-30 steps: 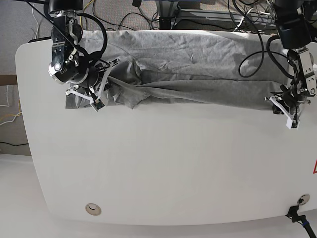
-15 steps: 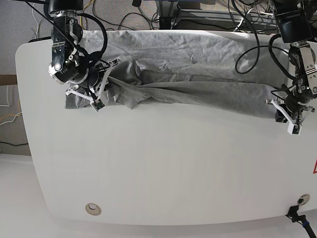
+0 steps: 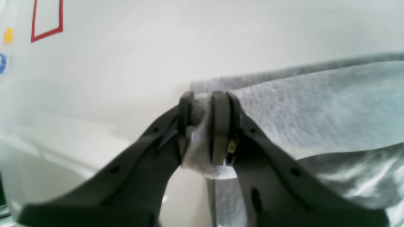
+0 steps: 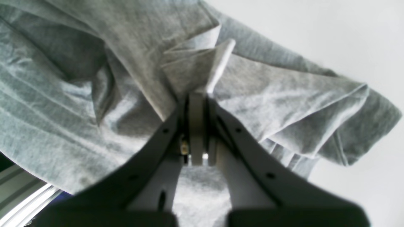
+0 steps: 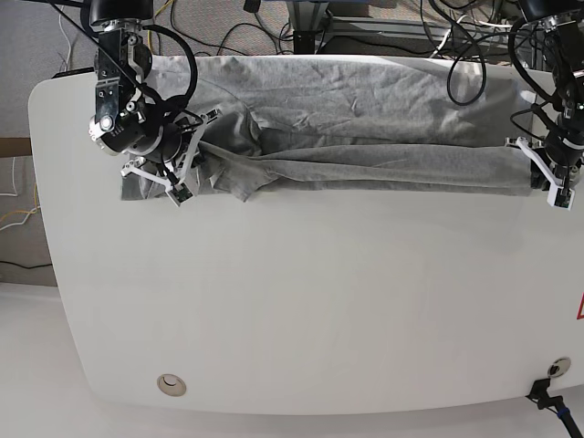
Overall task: Fold the T-shirt properly
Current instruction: 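Lift the grasped edge and fold it back over the shirt body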
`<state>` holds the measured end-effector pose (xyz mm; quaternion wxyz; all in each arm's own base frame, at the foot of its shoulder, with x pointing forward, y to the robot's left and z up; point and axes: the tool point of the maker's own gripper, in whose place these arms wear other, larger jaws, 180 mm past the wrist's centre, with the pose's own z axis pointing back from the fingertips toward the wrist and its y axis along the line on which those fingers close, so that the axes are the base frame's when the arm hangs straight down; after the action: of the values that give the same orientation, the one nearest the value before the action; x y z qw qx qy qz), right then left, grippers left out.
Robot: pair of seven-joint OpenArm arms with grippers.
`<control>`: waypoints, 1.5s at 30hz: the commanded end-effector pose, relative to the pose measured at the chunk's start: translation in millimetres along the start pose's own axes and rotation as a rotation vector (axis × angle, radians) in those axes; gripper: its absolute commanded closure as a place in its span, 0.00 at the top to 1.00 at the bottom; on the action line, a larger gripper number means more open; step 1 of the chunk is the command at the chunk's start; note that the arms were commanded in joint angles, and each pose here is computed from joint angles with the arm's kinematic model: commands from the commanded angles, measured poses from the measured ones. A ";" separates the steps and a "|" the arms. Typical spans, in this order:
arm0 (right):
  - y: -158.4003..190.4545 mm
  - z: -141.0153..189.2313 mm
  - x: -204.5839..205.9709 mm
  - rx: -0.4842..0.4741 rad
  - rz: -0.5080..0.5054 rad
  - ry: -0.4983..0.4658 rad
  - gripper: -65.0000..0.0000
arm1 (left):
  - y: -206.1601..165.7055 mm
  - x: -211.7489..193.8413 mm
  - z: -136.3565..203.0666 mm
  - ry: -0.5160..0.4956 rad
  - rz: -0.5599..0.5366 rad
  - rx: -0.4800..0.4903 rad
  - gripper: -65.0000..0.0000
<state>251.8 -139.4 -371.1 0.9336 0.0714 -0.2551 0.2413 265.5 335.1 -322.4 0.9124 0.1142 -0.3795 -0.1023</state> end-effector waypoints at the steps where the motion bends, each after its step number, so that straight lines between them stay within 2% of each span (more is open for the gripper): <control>1: -3.9 4.7 8.6 -0.011 0.012 -0.031 0.00 | 5.2 -2.9 6.4 0.002 -0.022 0.013 0.13; 11: 2.8 10.0 5.3 -0.004 0.024 -0.036 0.00 | -7.7 -60.3 0.5 0.149 0.000 -0.035 0.13; 15: 12.8 12.7 -5.7 0.047 0.052 -0.024 0.00 | -7.2 -65.5 -1.3 0.162 0.010 -0.036 0.13; 21: 22.3 11.5 -37.8 0.072 0.031 0.048 0.00 | 1.0 -76.4 -7.7 0.196 0.030 -0.030 0.13; 24: 12.8 17.2 -56.9 0.053 0.006 0.086 0.00 | 9.6 -82.9 -9.9 0.221 0.031 -0.021 0.13; 30: 4.4 23.4 -74.3 0.037 0.038 0.143 0.00 | 14.8 -84.8 -10.1 0.230 0.027 -0.015 0.13; 33: 0.9 26.2 -87.0 0.031 0.047 0.214 0.00 | 14.3 -84.8 -10.2 0.230 0.026 -0.016 0.13; 34: 3.6 25.7 -89.0 0.038 0.052 0.228 0.04 | 14.3 -84.8 -10.2 0.230 0.026 -0.016 0.13; 38: 15.5 21.7 -90.3 0.068 0.079 0.241 0.34 | 8.5 -84.5 -12.3 0.233 0.014 -0.031 0.13; 39: 15.8 21.4 -89.8 0.067 0.073 0.238 0.42 | 7.7 -84.3 -12.6 0.238 0.002 -0.036 0.16; 40: 15.8 21.1 -88.4 0.067 0.071 0.234 0.50 | 8.5 -83.2 -12.8 0.240 -0.012 -0.038 0.24; 43: 14.9 20.6 -84.1 0.065 0.070 0.216 0.74 | 8.3 -84.0 -13.2 0.246 -0.020 -0.041 0.66; 45: 13.8 19.8 -78.3 0.062 0.069 0.183 0.79 | 8.3 -83.9 -13.2 0.247 -0.022 -0.041 0.93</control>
<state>167.3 -163.7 -401.9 0.9451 0.0721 -0.1402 0.2863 210.6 361.1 -396.2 0.9583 0.0999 -0.2490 -0.0987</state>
